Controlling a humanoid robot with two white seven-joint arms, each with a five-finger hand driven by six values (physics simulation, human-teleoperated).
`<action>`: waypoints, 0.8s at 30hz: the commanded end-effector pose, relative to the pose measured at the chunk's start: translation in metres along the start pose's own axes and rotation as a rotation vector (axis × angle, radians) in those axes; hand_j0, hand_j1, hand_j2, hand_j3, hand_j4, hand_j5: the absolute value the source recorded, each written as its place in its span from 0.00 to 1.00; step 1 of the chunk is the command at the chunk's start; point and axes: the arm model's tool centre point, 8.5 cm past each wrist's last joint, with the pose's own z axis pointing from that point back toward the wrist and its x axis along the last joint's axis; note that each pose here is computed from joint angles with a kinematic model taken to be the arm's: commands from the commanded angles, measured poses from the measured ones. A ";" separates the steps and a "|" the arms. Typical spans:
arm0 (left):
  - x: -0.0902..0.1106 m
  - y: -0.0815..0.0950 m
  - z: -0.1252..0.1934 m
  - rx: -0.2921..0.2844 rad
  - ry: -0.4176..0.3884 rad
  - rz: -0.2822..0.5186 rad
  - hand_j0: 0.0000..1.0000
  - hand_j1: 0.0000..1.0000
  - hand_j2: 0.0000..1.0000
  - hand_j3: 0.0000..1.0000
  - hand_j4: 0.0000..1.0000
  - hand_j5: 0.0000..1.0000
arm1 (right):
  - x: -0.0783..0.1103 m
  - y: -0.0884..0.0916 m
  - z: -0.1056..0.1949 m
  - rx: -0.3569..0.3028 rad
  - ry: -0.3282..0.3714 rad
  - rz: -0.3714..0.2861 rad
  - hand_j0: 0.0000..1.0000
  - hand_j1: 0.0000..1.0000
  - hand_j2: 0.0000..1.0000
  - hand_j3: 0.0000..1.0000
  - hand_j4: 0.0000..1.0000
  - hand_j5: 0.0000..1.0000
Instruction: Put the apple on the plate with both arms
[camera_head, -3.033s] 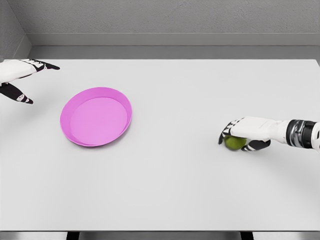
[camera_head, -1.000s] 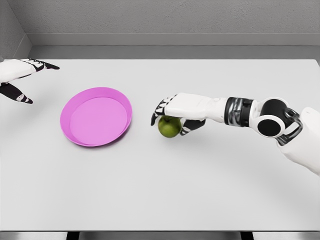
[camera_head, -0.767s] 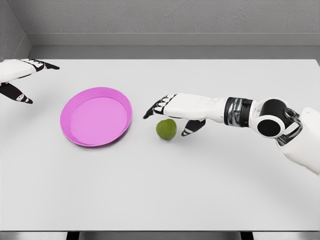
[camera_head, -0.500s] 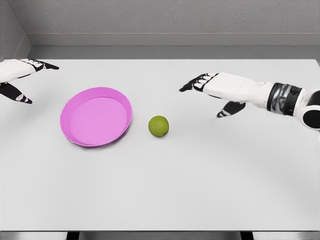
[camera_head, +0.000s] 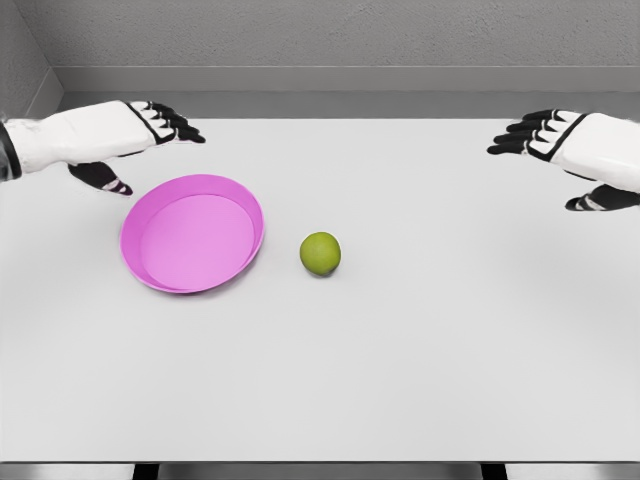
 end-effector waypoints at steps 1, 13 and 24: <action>0.052 0.001 -0.048 -0.016 -0.147 -0.086 1.00 1.00 1.00 1.00 1.00 1.00 | 0.010 0.001 -0.006 -0.001 -0.040 0.006 1.00 1.00 1.00 1.00 1.00 1.00; 0.145 -0.003 -0.140 -0.150 -0.425 -0.274 1.00 1.00 1.00 1.00 1.00 1.00 | 0.018 -0.004 -0.015 -0.037 -0.072 0.013 1.00 1.00 1.00 1.00 1.00 1.00; 0.149 -0.015 -0.153 -0.261 -0.403 -0.420 1.00 1.00 1.00 1.00 1.00 1.00 | 0.022 0.000 -0.021 -0.049 -0.087 -0.005 1.00 1.00 1.00 1.00 1.00 1.00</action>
